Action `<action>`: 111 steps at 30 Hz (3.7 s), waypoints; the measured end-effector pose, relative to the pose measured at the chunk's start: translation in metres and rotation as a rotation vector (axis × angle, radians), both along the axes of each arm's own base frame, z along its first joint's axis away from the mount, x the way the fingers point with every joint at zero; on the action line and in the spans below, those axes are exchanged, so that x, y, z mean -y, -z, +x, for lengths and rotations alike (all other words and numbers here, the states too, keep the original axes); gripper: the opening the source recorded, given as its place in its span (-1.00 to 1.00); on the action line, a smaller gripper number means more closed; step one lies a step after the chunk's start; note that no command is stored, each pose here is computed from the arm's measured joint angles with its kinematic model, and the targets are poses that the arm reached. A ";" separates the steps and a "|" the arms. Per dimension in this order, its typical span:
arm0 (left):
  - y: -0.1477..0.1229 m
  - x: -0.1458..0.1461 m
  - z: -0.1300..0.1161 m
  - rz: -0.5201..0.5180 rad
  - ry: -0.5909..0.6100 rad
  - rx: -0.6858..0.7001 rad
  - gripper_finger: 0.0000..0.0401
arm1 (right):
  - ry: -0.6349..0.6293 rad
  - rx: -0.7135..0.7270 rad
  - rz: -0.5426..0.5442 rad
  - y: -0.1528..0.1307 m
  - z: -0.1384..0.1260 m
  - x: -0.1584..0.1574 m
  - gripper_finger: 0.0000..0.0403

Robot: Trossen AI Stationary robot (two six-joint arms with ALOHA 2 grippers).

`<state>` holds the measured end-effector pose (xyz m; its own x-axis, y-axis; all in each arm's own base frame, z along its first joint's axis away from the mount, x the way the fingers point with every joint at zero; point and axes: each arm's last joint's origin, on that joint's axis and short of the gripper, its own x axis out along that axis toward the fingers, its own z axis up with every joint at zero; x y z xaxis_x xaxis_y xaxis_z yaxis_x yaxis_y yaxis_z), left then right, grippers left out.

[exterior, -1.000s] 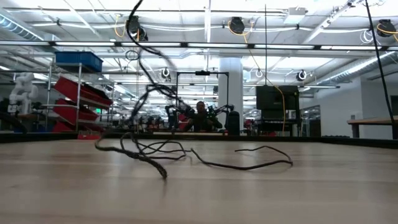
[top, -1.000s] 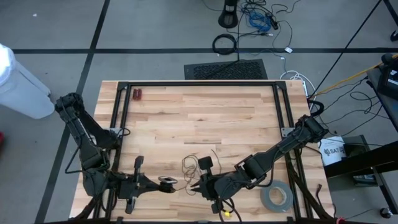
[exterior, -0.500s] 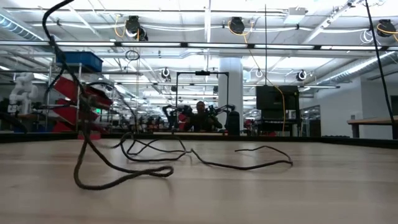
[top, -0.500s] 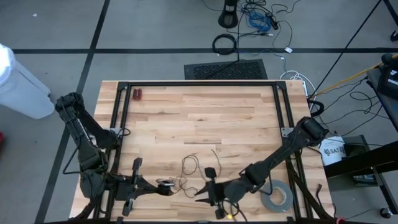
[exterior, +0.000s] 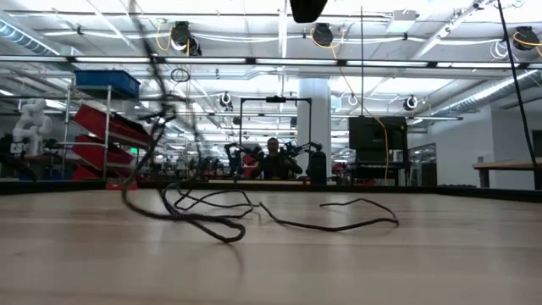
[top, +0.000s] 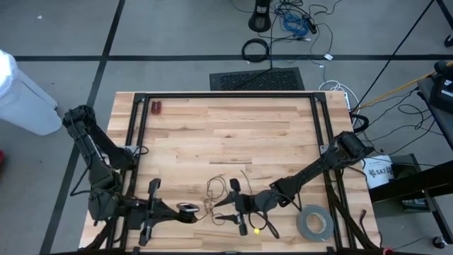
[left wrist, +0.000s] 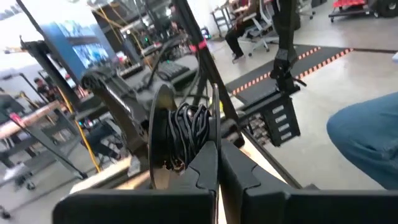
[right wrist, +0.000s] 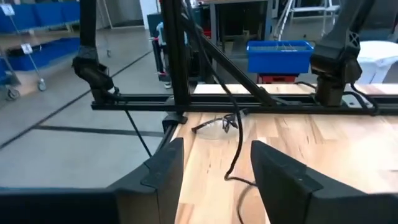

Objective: Coil cords
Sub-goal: Coil the black wire on the spool

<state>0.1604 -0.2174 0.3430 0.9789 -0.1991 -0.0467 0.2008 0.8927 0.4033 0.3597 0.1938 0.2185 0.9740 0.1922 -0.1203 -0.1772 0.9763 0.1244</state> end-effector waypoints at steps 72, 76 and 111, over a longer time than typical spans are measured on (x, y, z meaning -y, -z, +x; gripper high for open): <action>-0.073 -0.006 -0.062 -0.047 -0.058 0.417 -0.98 | 0.041 -0.820 -0.231 0.011 0.001 -0.011 -0.99; -0.073 -0.007 -0.064 -0.045 -0.073 0.404 -0.98 | 0.032 -0.820 -0.226 -0.003 -0.011 -0.017 -0.95; -0.034 0.004 -0.045 -0.075 -0.099 0.183 -0.98 | -0.168 -0.029 -0.179 -0.078 0.038 -0.004 -0.18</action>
